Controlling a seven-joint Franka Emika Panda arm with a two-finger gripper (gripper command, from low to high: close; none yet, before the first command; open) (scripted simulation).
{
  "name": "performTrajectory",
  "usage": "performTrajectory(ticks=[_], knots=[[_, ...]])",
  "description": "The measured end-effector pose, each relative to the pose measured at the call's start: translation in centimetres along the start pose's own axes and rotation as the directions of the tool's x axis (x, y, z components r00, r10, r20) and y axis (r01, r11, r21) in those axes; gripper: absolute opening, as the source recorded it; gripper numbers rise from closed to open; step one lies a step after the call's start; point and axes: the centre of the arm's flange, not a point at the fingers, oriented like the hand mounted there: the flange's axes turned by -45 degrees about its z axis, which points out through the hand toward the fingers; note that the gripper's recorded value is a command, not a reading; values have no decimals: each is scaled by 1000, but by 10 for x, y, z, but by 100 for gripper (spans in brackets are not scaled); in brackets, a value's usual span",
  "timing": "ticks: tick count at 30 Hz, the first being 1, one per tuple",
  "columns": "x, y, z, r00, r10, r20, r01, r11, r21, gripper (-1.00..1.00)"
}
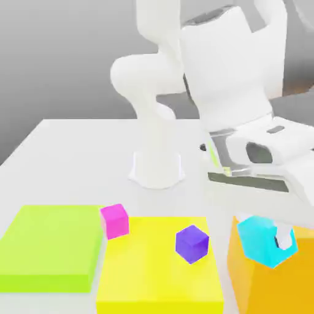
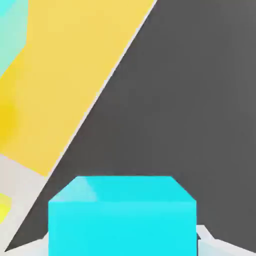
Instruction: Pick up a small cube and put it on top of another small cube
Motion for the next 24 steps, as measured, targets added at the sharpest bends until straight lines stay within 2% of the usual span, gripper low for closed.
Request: performTrajectory(ticks=[6, 13, 19, 21, 24], knots=[[-21, -67, -7, 988, -155, 28, 149, 977, 151, -100], [-31, -142, -28, 952, -307, -15, 299, 913, 277, -100], [-33, -206, -51, 916, -394, -78, 397, 858, 325, -100], [-40, -225, -65, 926, -370, -73, 373, 869, 324, -100], [-47, -240, -49, 934, -350, -68, 353, 877, 327, -100]])
